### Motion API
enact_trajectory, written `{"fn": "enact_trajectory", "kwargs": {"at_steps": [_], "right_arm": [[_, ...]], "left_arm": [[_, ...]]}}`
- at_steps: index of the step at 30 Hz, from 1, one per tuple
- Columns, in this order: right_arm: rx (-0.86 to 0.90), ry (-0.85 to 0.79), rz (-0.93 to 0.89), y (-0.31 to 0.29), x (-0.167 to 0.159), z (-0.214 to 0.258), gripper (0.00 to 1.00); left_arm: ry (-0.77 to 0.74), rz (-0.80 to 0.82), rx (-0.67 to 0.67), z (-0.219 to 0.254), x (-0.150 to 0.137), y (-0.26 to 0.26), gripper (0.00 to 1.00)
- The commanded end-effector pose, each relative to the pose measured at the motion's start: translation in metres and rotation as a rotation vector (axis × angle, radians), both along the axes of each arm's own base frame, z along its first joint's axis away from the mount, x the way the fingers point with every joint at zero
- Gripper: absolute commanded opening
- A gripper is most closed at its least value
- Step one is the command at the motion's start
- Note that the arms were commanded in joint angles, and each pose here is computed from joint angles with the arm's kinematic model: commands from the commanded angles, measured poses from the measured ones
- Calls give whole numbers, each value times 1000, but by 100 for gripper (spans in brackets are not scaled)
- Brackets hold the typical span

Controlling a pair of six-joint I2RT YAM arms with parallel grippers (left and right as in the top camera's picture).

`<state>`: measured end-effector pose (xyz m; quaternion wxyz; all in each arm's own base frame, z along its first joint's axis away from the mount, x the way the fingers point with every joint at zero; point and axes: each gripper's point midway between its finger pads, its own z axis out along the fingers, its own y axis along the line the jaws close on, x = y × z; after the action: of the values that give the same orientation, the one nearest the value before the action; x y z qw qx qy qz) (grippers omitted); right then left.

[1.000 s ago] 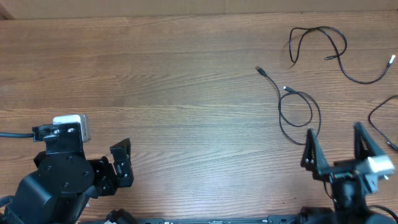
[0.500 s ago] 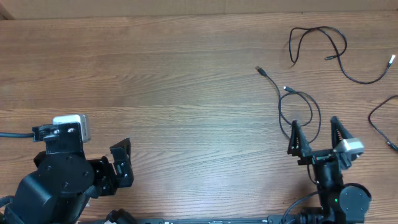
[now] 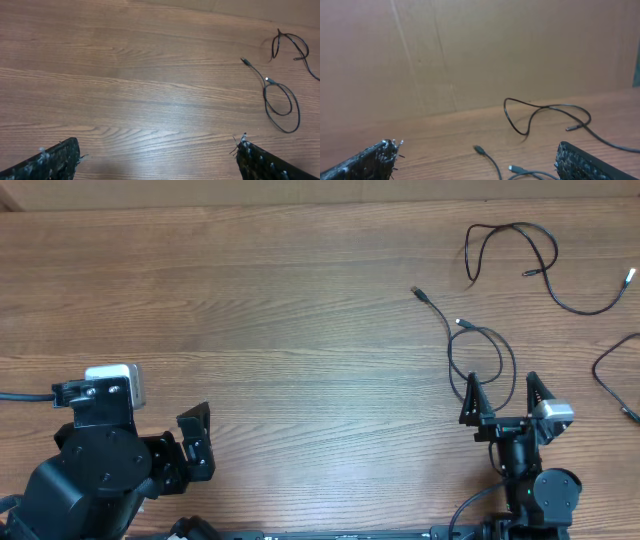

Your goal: Untangle cables

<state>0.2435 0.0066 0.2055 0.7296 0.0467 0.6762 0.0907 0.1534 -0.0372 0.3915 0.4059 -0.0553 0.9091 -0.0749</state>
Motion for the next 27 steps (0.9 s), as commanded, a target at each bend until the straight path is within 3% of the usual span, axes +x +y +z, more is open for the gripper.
{"fn": "enact_trajectory", "kwargs": {"at_steps": [1, 6, 27], "right_arm": [[16, 48, -29, -5, 3, -22, 100], [89, 113, -28, -5, 3, -37, 100], [88, 113, -34, -7, 3, -37, 100]], "left_arm": [[7, 14, -13, -1, 0, 0, 99], [6, 14, -13, -1, 0, 0, 99], [6, 14, -13, -1, 0, 0, 100]]}}
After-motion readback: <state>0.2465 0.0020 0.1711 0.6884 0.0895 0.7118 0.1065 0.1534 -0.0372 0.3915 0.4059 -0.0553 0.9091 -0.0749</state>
